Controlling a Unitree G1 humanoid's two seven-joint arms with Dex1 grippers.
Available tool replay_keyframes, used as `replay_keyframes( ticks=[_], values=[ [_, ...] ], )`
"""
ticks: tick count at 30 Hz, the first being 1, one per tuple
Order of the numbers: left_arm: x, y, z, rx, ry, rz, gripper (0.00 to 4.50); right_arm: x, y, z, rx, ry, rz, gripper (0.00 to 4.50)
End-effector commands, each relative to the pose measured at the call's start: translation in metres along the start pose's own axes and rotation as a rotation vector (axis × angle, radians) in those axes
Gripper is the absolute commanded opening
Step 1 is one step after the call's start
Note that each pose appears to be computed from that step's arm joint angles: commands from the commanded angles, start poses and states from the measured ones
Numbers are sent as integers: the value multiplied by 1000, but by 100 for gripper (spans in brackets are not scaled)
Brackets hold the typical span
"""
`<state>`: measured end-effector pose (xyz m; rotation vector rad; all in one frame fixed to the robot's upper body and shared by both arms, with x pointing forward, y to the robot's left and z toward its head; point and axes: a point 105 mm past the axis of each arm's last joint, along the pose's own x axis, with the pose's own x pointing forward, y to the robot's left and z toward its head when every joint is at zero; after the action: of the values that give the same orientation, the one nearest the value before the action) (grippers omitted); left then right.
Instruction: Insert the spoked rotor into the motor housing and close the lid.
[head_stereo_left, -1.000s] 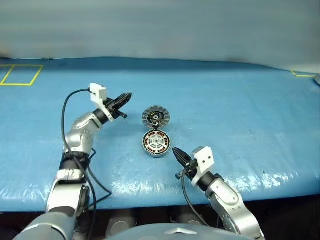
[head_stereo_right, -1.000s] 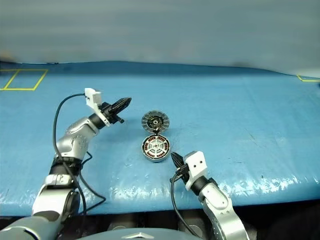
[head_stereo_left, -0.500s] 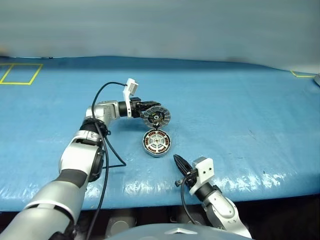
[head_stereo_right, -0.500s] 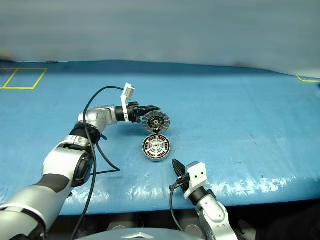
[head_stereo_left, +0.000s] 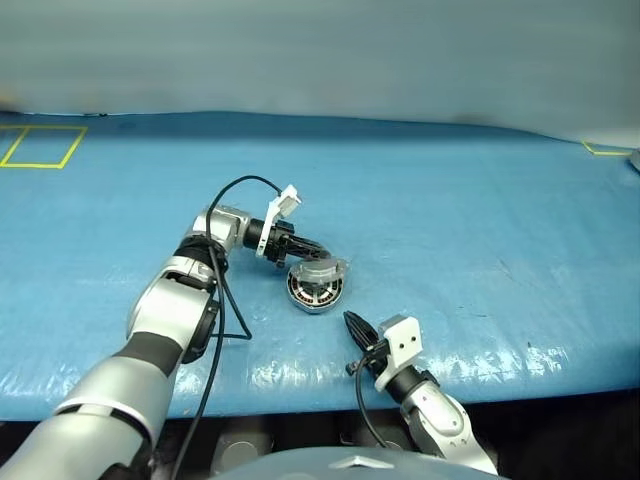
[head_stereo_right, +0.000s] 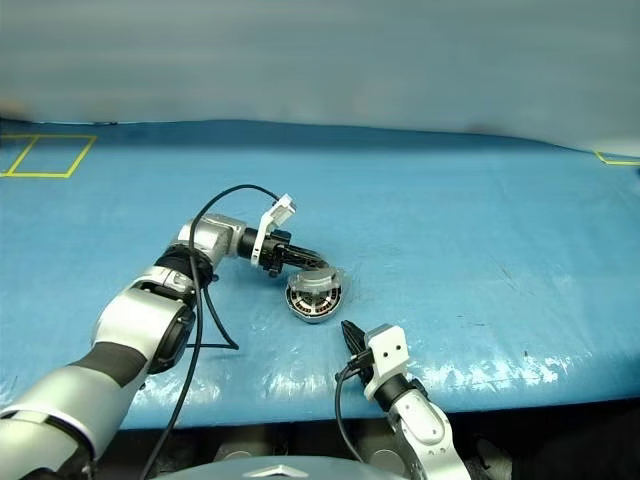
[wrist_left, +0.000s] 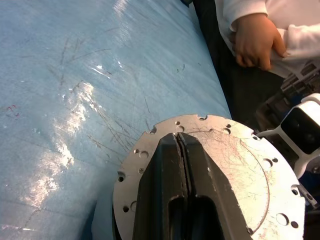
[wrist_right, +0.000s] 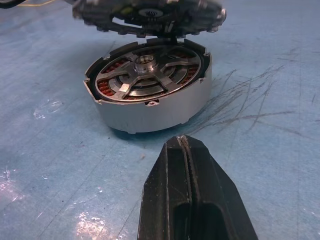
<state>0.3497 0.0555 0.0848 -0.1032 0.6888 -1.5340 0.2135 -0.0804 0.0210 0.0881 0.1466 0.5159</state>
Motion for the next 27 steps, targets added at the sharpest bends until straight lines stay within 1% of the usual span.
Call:
replay_keyframes(
  ticks=[1, 2, 4, 6, 10, 13, 16, 18, 21, 22, 26, 27],
  values=[
    [-1, 2, -9, 62, 63, 21, 0, 3, -3, 9, 8, -32, -13, 3],
    [-1, 3, -14, 84, 86, 32, 0, 3, -5, 10, 14, -35, -21, 3],
    [-4, 7, -25, 182, 146, 80, 0, 4, -9, 13, 11, -40, -45, 3],
    [-5, 9, -27, 244, 155, 106, 0, 4, -11, 15, 1, -38, -60, 3],
    [-12, -5, 0, 379, -36, 144, 0, 3, -21, 30, -21, -12, -100, 3],
    [-18, -22, 13, 430, -175, 174, 0, 1, -20, 41, 5, 9, -41, 3],
    [-25, -44, 13, 540, -325, 301, 0, 1, -24, 58, -70, 52, 26, 3],
    [-30, -50, 4, 589, -408, 459, 0, 4, -28, 69, -122, 76, 45, 3],
    [-34, -61, -15, 619, -506, 607, 0, 11, -33, 81, -192, 107, 60, 63],
    [-35, -62, -19, 612, -524, 632, 0, 12, -33, 83, -206, 112, 70, 93],
    [-37, -66, -52, 458, -574, 780, 0, 25, -24, 95, -254, 116, 163, 224],
    [-36, -68, -60, 450, -573, 810, 0, 29, -20, 96, -262, 120, 199, 257]
  ],
)
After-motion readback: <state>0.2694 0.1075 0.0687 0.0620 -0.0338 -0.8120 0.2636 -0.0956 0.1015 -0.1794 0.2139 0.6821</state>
